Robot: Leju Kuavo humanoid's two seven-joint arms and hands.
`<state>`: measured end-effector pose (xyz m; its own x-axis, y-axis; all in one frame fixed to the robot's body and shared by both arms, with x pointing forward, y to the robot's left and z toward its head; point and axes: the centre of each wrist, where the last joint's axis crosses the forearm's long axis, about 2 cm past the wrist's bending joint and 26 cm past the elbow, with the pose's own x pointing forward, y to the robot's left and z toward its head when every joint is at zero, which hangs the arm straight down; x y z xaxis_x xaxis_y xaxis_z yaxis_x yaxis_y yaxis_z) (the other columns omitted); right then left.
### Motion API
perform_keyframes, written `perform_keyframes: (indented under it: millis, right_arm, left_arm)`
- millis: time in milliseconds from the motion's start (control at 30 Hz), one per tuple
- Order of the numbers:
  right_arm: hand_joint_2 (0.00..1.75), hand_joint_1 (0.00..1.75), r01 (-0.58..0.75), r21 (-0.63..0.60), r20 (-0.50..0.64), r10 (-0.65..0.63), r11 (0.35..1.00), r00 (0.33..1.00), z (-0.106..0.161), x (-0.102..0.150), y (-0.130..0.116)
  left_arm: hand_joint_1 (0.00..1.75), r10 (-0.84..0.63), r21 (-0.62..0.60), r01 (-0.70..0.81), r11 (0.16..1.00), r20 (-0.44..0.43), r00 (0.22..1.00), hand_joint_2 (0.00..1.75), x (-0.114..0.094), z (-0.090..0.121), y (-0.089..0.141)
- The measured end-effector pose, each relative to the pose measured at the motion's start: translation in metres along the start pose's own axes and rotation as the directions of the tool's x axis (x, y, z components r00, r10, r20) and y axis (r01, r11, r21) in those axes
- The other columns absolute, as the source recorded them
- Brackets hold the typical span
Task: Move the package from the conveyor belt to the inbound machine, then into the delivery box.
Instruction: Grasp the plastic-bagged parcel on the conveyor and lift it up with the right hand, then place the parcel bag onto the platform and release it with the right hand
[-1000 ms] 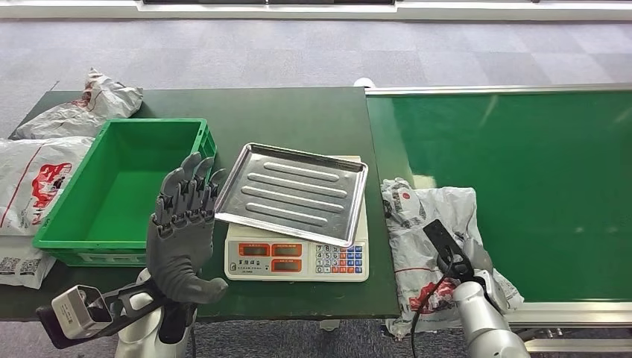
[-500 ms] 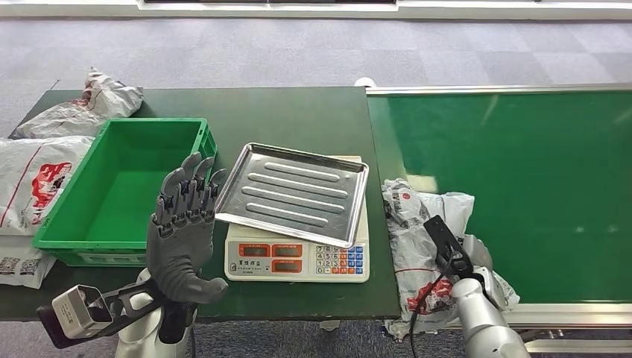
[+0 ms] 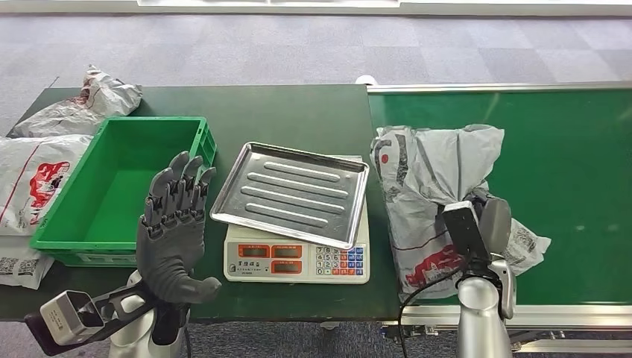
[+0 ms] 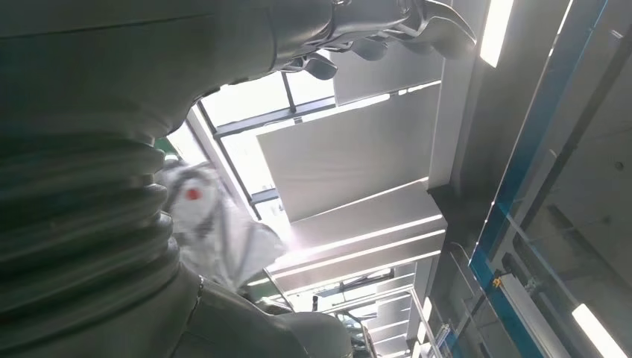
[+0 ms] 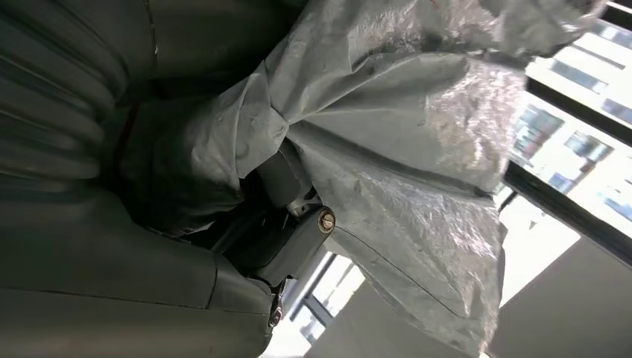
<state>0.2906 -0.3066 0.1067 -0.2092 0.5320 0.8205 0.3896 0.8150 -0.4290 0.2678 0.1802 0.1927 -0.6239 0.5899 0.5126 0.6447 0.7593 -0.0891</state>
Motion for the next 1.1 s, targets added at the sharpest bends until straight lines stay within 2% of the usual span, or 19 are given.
perform_keyframes:
  millis: [133,300,500,633,700,767,867,1100]
  right_arm:
    - [1.75,1.75,0.001,-0.11,0.103,0.01,0.994,0.995,-0.001,0.026,-0.013]
    - [1.75,1.75,0.007,-0.222,0.165,0.03,0.975,0.986,0.004,0.045,-0.028]
    - [1.75,1.75,0.006,-0.282,0.192,0.05,0.959,0.98,0.008,0.055,-0.038]
    - [1.75,1.75,0.029,-0.364,0.224,0.058,0.931,0.973,0.007,0.06,-0.043]
    - [1.75,1.75,0.048,-0.355,0.253,0.046,0.934,0.966,0.005,0.065,-0.041]
    - [1.75,1.75,0.081,-0.297,0.295,0.011,0.951,0.955,-0.002,0.074,-0.028]
    - [1.75,1.75,0.143,-0.191,0.363,-0.066,0.971,0.929,-0.017,0.095,0.003]
    - [1.75,1.75,0.248,-0.009,0.442,-0.218,0.969,0.87,-0.051,0.147,0.073]
  left_arm:
    - [0.0,0.0,0.0,0.0,1.0,0.0,1.0,1.75,0.0,0.0,0.0]
    - [0.0,-0.006,0.007,0.006,1.0,0.0,1.0,1.75,0.0,0.0,0.0]
    - [0.0,-0.009,0.008,0.009,1.0,-0.001,1.0,1.75,0.0,0.0,0.0]
    - [0.0,-0.009,0.008,0.009,1.0,-0.002,1.0,1.75,0.0,0.0,0.0]
    - [0.0,-0.006,0.007,0.006,1.0,-0.002,1.0,1.75,-0.001,-0.001,0.0]
    - [0.0,0.003,0.002,-0.003,1.0,0.001,1.0,1.75,-0.003,-0.003,0.0]
    - [0.0,0.024,-0.011,-0.024,1.0,0.009,1.0,1.75,-0.008,-0.01,-0.002]
    - [0.0,0.066,-0.032,-0.065,0.997,0.019,0.998,1.75,-0.019,-0.023,-0.009]
